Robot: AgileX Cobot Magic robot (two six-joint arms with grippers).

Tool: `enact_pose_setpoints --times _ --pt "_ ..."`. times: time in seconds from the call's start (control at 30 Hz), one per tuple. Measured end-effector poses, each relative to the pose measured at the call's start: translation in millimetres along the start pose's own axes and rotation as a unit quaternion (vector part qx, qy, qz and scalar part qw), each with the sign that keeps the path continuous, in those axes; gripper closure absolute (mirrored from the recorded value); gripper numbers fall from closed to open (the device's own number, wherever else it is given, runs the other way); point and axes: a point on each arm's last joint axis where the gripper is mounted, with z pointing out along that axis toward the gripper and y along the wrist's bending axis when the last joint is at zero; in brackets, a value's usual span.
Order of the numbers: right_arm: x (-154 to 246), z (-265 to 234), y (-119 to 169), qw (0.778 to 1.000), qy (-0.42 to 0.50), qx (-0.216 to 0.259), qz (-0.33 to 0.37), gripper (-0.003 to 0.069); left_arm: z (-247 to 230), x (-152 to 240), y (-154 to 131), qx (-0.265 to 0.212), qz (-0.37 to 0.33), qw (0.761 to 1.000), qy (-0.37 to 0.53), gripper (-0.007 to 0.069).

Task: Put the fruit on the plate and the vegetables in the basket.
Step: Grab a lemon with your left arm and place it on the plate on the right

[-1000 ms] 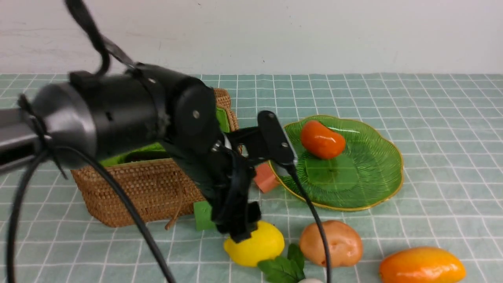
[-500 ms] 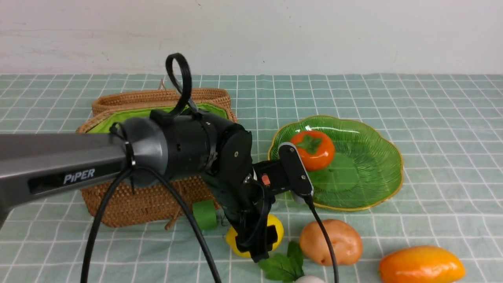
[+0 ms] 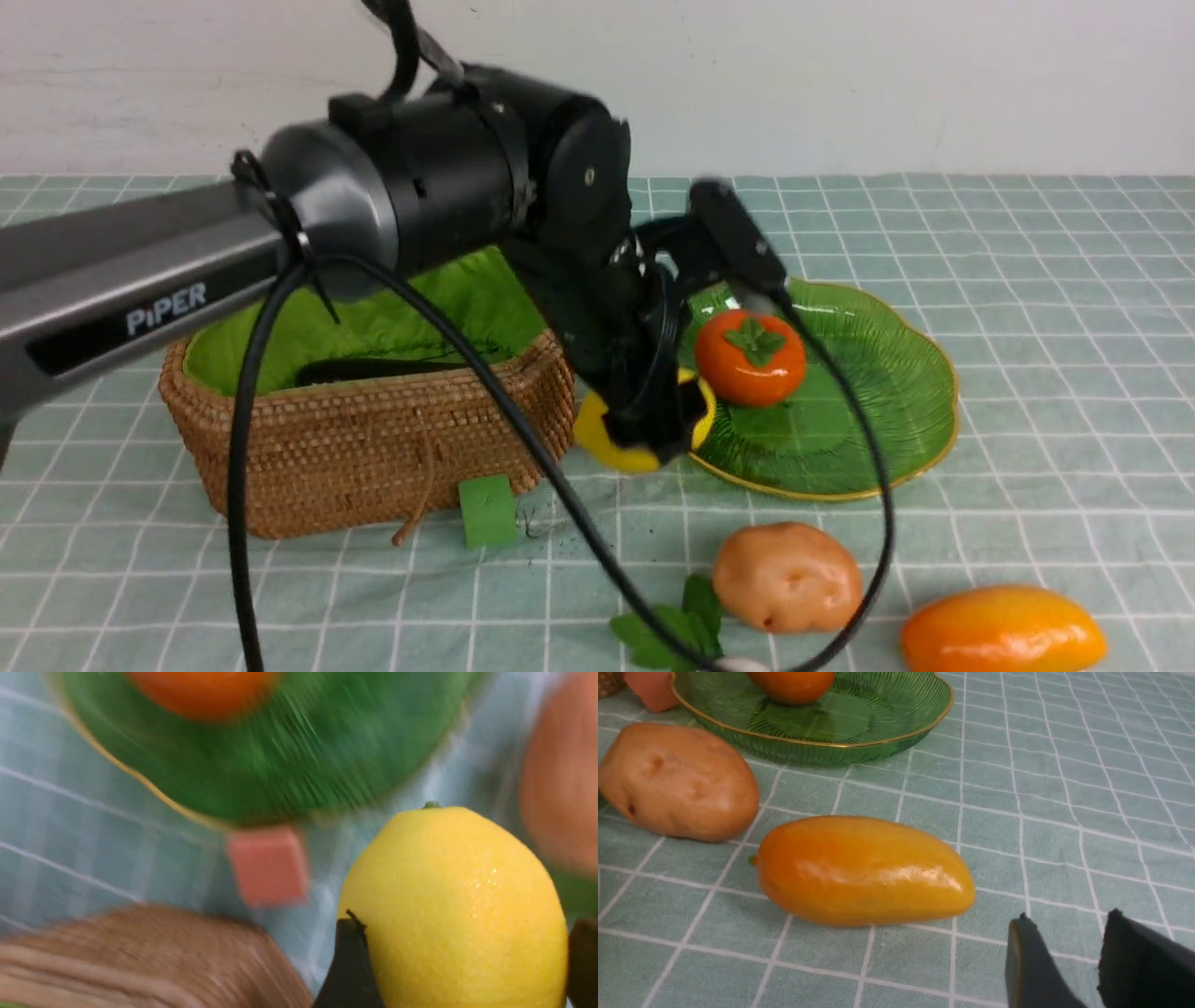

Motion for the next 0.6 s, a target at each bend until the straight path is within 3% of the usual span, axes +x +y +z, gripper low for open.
enact_pose_setpoints --times 0.2,0.27,0.43,0.6 --pt "0 0 0 1.000 0.000 0.000 0.000 0.0418 4 -27 7 -0.023 -0.088 0.985 -0.145 0.0100" --pt "0 0 0 1.000 0.000 0.000 0.000 0.0418 35 -27 10 -0.026 -0.119 0.978 -0.168 0.0100" --pt "0 0 0 1.000 0.000 0.000 0.000 0.0418 104 -6 5 -0.023 -0.109 0.986 -0.123 0.0100" --pt "0 0 0 1.000 0.000 0.000 0.000 0.0418 116 -2 4 -0.030 -0.106 0.986 -0.122 0.0102"
